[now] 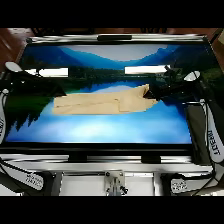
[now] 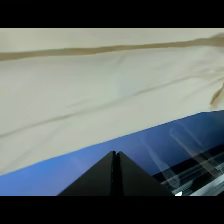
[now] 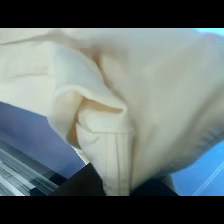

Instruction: Fold the shirts.

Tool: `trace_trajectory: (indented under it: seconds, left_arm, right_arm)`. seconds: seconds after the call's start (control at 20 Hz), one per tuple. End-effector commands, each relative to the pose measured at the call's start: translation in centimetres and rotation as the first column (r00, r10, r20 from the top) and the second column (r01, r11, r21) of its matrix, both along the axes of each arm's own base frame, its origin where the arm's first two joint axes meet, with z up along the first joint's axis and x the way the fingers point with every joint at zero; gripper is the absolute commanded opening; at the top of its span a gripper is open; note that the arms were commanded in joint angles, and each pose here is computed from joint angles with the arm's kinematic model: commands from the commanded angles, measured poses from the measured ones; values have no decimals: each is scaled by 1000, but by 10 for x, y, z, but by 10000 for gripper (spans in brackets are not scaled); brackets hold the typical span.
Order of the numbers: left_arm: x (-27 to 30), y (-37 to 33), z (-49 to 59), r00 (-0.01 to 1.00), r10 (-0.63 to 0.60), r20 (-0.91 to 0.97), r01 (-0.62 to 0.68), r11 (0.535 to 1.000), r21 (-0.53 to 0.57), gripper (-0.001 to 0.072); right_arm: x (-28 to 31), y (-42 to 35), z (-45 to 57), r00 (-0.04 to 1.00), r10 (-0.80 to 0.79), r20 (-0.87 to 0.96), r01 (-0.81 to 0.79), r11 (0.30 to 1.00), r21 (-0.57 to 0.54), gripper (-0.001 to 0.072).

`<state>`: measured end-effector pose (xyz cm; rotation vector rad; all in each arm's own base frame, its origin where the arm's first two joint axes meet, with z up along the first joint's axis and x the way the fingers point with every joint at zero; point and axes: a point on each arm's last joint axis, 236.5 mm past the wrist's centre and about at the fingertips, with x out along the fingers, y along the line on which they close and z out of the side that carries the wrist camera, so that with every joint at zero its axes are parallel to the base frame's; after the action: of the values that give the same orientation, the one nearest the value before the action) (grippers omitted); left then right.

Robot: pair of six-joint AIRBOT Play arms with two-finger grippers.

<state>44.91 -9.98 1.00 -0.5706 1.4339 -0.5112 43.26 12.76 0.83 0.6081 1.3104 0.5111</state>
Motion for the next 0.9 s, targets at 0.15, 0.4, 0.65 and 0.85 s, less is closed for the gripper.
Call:
trace_trajectory:
  seconds: [0.15, 0.4, 0.65, 0.85]
  left_arm:
    - [12, -173, 15, 977, -80, 195, 98, 992, -82, 39]
    - [-13, -254, 3, 936, -189, 298, 205, 979, -22, 38]
    - [-44, -291, -26, 923, -278, 266, 284, 959, 14, 39]
    - [-77, -343, -49, 918, -316, 240, 339, 939, -57, 39]
  right_arm:
    - [-31, -13, 85, 997, -16, 72, 23, 996, -87, 77]
    - [-72, -32, 112, 998, 8, 63, 5, 979, -204, 77]
    - [-101, -41, 137, 997, -10, 80, 31, 967, -253, 77]
    - [-108, -40, 148, 995, -53, 88, 73, 968, -240, 77]
